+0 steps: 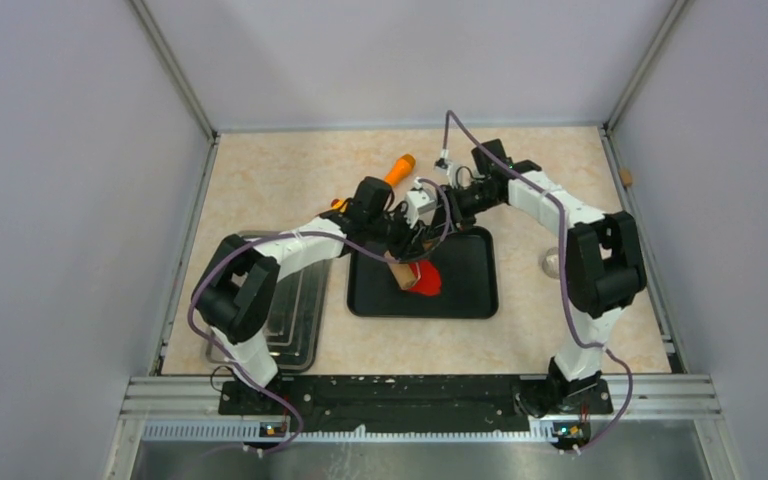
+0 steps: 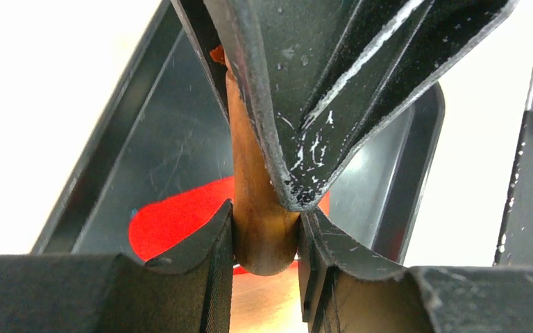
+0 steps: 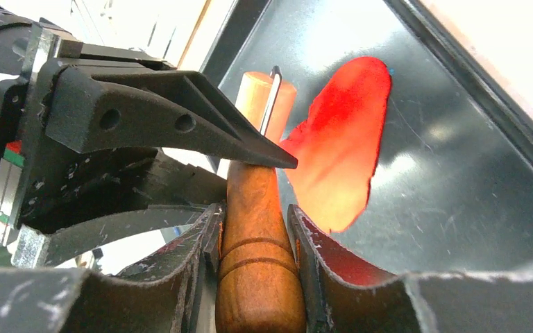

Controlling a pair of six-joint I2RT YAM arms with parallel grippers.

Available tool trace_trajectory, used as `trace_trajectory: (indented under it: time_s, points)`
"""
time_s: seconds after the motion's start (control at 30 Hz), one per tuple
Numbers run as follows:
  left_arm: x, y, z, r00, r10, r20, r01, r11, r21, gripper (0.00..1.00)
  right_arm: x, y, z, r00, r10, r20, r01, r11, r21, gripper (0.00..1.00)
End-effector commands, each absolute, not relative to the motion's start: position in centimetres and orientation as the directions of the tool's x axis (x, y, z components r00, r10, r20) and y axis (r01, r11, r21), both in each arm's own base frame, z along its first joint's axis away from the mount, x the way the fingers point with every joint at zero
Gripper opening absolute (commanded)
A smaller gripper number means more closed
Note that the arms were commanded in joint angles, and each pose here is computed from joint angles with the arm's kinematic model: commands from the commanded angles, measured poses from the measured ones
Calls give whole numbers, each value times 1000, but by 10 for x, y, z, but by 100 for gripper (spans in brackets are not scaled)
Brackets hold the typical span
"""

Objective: Roll out the dumpling wrappers from the dough

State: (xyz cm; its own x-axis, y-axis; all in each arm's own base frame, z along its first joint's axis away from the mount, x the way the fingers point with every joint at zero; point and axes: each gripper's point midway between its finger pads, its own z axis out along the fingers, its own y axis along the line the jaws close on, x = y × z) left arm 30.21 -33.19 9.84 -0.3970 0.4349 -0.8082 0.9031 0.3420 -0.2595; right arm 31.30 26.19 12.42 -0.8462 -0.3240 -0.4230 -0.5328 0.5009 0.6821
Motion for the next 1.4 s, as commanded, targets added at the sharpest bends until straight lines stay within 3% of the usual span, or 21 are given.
trace_trajectory:
  time_s: [0.0, 0.4, 0.7, 0.97, 1.1, 1.2, 1.37]
  points:
    - [308, -353, 138, -378, 376, -846, 910, 319, -265, 0, 329, 220, 144, -819, -294, -494, -559, 603, 569, 0]
    - [306, -398, 48, -388, 428, -816, 915, 284, -286, 0, 328, 183, 80, -844, -328, -424, -514, 723, 463, 0]
    - [305, -430, 14, -387, 446, -807, 920, 243, -307, 0, 327, 159, 78, -854, -316, -414, -489, 762, 426, 0]
    - [314, -444, 65, -357, 388, -850, 930, 228, -287, 0, 324, 150, 100, -829, -305, -468, -507, 763, 402, 0]
    - [313, -446, 123, -319, 322, -891, 942, 209, -261, 0, 329, 170, 161, -753, -272, -600, -585, 694, 420, 0]
    - [312, -440, 154, -280, 303, -911, 952, 207, -224, 0, 333, 180, 193, -730, -235, -642, -602, 665, 441, 0]
    - [333, -402, 141, -328, 332, -885, 928, 289, -235, 0, 336, 200, 186, -752, -232, -617, -596, 639, 486, 0]
